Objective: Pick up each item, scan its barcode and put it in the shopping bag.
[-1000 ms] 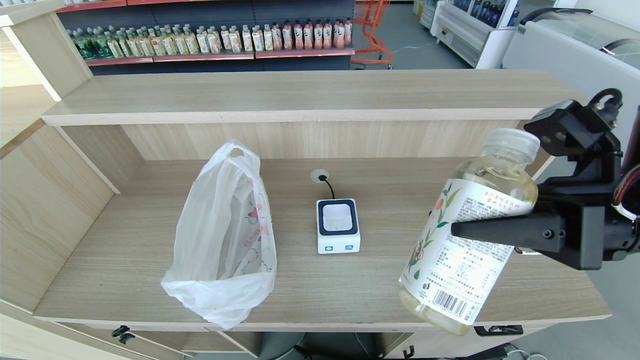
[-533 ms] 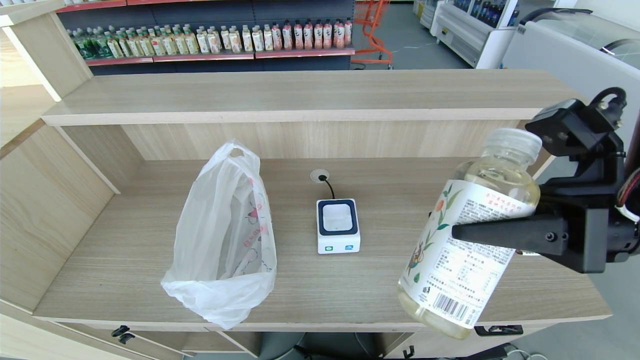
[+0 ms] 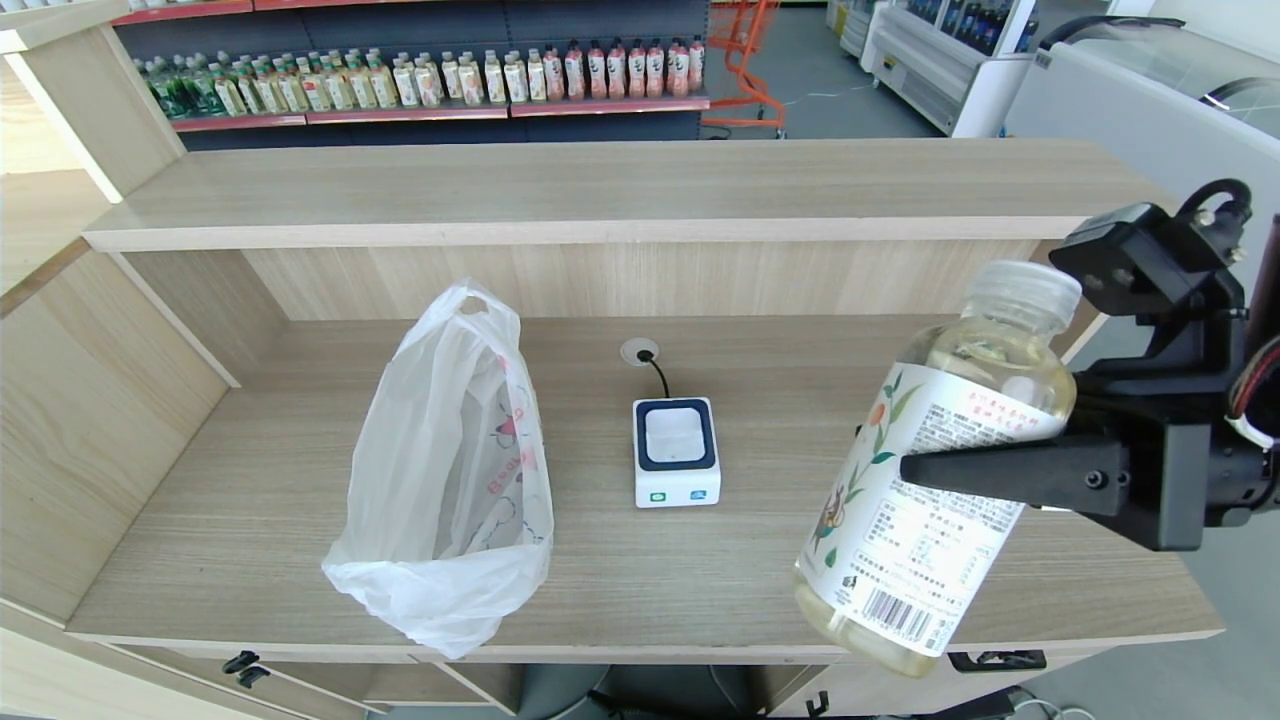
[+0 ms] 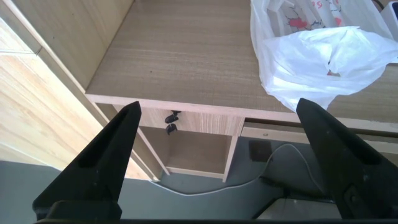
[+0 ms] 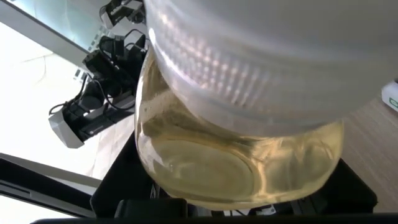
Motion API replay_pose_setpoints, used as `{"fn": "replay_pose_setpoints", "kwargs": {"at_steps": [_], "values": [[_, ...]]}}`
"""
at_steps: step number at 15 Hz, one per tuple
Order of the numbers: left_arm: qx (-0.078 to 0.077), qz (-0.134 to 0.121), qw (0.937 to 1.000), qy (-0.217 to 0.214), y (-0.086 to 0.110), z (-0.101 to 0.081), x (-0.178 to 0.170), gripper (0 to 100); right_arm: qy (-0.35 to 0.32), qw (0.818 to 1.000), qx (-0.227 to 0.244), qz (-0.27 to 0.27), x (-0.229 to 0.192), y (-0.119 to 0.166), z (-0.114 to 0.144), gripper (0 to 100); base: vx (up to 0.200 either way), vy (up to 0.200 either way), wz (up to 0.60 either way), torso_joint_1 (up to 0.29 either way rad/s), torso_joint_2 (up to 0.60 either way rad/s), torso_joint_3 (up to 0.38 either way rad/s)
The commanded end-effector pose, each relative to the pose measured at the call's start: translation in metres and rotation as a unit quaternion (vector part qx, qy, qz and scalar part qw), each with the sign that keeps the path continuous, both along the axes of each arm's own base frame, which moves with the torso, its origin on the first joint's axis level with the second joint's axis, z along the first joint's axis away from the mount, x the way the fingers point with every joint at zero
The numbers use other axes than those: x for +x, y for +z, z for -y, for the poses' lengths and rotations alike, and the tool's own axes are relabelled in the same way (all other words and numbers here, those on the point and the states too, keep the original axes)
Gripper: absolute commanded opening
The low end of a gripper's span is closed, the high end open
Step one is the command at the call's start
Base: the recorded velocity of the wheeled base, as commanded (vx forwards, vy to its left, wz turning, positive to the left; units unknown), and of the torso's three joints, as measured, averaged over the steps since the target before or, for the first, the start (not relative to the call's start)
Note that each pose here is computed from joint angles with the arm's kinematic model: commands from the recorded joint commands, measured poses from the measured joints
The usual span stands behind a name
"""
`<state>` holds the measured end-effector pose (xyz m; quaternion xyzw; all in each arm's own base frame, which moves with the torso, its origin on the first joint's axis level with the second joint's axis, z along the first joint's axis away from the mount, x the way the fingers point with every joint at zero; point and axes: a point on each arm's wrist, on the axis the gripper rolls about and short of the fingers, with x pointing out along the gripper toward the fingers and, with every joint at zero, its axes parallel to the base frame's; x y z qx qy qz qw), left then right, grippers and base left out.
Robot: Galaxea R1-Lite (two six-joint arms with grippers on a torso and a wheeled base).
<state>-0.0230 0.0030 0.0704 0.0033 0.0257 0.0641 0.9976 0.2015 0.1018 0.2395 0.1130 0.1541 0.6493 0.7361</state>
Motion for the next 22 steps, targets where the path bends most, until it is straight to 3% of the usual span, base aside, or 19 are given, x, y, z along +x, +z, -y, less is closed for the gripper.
{"fn": "replay_pose_setpoints", "kwargs": {"at_steps": [1, 3, 5, 6, 7, 9, 13, 15, 18, 22], "values": [[0.0, 0.0, 1.0, 0.0, 0.0, 0.0, 0.0, 100, 0.0, 1.0, -0.001, 0.0, 0.0, -0.001, 0.0, 0, 0.0, 0.0, 0.0, 0.0, 0.0, 0.0], [0.0, 0.0, 1.0, 0.0, 0.0, 0.0, 0.0, 100, -0.002, 1.0, -0.003, 0.012, 0.001, -0.001, 0.001, 0, 0.0, 0.0, 0.0, 0.0, 0.0, 0.0], [0.0, 0.0, 1.0, 0.0, 0.0, 0.0, 0.0, 100, -0.035, 0.991, -0.036, 0.127, 0.021, -0.014, 0.012, 0, 0.0, 0.0, 0.0, 0.0, 0.0, 0.0], [0.0, 0.0, 1.0, 0.0, 0.0, 0.0, 0.0, 100, -0.068, 0.975, -0.071, 0.2, 0.036, -0.023, 0.02, 0, 0.0, 0.0, 0.0, 0.0, 0.0, 0.0], [0.0, 0.0, 1.0, 0.0, 0.0, 0.0, 0.0, 100, -0.116, 0.935, -0.138, 0.304, 0.061, -0.032, 0.029, 0, 0.0, 0.0, 0.0, 0.0, 0.0, 0.0], [0.0, 0.0, 1.0, 0.0, 0.0, 0.0, 0.0, 100, -0.153, 0.897, -0.207, 0.36, 0.083, -0.043, 0.03, 0, 0.0, 0.0, 0.0, 0.0, 0.0, 0.0], [0.0, 0.0, 1.0, 0.0, 0.0, 0.0, 0.0, 100, -0.154, 0.864, -0.21, 0.432, 0.114, -0.063, 0.012, 0, 0.0, 0.0, 0.0, 0.0, 0.0, 0.0], [0.0, 0.0, 1.0, 0.0, 0.0, 0.0, 0.0, 100, -0.146, 0.847, -0.182, 0.477, 0.131, -0.072, 0.0, 0, 0.0, 0.0, 0.0, 0.0, 0.0, 0.0], [0.0, 0.0, 1.0, 0.0, 0.0, 0.0, 0.0, 100, -0.102, 0.839, -0.128, 0.519, 0.154, -0.082, -0.017, 0, 0.0, 0.0, 0.0, 0.0, 0.0, 0.0], [0.0, 0.0, 1.0, 0.0, 0.0, 0.0, 0.0, 100, -0.067, 0.841, -0.102, 0.527, 0.174, -0.094, -0.035, 0, 0.0, 0.0, 0.0, 0.0, 0.0, 0.0]]}}
